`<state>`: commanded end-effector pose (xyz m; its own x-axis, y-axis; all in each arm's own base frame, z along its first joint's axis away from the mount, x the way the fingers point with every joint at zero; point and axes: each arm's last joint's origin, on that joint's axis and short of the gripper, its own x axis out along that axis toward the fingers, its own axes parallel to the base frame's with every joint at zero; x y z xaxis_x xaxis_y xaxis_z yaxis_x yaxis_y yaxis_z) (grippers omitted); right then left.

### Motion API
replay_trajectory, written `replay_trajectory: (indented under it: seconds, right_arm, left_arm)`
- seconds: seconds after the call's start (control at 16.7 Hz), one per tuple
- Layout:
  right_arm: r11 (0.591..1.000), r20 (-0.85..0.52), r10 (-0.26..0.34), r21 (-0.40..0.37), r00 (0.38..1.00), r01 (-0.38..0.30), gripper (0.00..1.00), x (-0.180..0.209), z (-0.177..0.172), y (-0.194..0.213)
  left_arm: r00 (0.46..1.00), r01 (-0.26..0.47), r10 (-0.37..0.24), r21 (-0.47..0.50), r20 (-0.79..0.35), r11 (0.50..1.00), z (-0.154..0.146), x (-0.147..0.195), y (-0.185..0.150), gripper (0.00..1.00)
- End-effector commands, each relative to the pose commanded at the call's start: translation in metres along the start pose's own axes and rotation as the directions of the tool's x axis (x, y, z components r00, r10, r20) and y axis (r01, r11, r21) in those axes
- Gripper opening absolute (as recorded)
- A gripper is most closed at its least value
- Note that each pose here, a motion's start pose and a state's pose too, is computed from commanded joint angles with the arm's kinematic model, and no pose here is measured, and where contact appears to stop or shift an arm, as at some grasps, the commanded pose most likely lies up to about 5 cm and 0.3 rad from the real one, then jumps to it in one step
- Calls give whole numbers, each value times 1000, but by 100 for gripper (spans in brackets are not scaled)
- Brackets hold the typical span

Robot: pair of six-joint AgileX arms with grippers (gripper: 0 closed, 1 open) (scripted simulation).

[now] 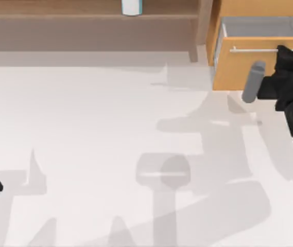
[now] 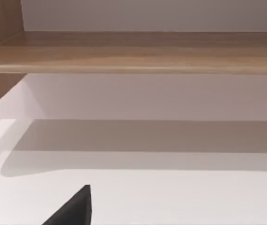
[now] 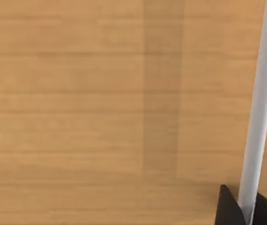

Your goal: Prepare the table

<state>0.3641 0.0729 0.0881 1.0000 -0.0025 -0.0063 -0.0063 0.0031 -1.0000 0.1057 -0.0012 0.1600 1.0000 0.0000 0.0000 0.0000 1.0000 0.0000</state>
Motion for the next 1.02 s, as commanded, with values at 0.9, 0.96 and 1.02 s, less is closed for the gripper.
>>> replay_trajectory:
  seconds: [0.9,0.96,1.02]
  right_arm:
    - [1000,9,5,-3,1000,-5,0,61,3,1]
    - [1000,5,2,-1,1000,-1,0,68,2,0]
    - [1000,3,1,1,1000,-1,0,72,1,-1]
  left_arm:
    - [1000,0,0,0,0,1000,0,0,0,100]
    - [1000,0,0,0,0,1000,0,0,0,100]
    - [1000,0,0,0,0,1000,0,0,0,100]
